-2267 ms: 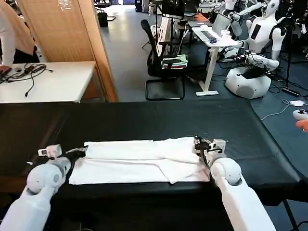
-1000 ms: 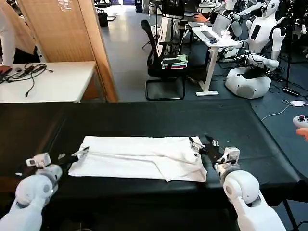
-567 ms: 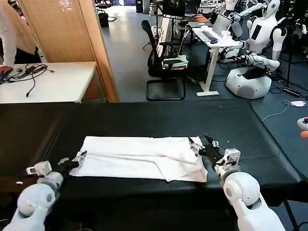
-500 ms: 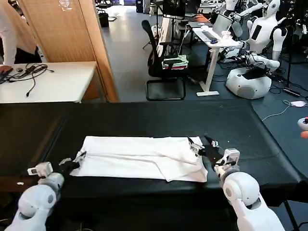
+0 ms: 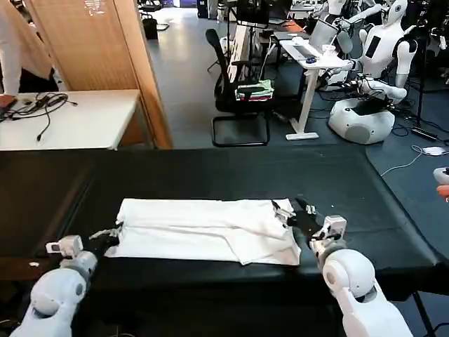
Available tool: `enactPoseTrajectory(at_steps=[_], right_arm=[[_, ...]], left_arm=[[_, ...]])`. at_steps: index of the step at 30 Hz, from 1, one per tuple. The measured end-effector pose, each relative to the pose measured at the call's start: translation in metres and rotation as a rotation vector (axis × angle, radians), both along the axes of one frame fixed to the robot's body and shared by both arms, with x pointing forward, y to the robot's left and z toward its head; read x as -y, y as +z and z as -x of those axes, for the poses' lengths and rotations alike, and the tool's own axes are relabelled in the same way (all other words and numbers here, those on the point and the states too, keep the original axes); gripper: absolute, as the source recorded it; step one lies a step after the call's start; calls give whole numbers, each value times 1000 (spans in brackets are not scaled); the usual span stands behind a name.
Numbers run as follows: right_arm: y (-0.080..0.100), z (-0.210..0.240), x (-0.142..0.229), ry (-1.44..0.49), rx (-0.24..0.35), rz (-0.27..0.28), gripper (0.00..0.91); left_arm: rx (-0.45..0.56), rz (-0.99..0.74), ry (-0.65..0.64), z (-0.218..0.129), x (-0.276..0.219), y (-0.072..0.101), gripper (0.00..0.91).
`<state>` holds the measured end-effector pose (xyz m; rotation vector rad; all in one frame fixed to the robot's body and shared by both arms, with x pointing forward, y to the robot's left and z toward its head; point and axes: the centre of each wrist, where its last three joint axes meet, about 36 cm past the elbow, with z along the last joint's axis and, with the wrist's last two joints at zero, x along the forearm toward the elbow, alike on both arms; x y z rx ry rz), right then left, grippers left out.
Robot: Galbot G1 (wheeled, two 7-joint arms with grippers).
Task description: Fold and organize the clothes.
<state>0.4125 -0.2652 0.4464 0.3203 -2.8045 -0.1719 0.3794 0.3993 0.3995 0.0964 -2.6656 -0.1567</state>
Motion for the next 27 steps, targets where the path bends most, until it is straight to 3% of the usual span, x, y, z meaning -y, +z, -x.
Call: enactPoseTrajectory(at_steps=[6, 12, 19, 27], right_arm=[[-1, 1, 1, -4, -5, 0, 878], [-4, 3, -4, -4, -7, -5, 878], [-1, 10, -2, -16, -2, 6, 878], [-3, 19, 6, -42, -8, 16, 878]], left_arm=[[16, -183, 46, 2, -39, 11, 0], [19, -180, 63, 6, -57, 24, 0], [1, -19, 0, 14, -4, 20, 0], [30, 246, -125, 13, 91, 41, 0]])
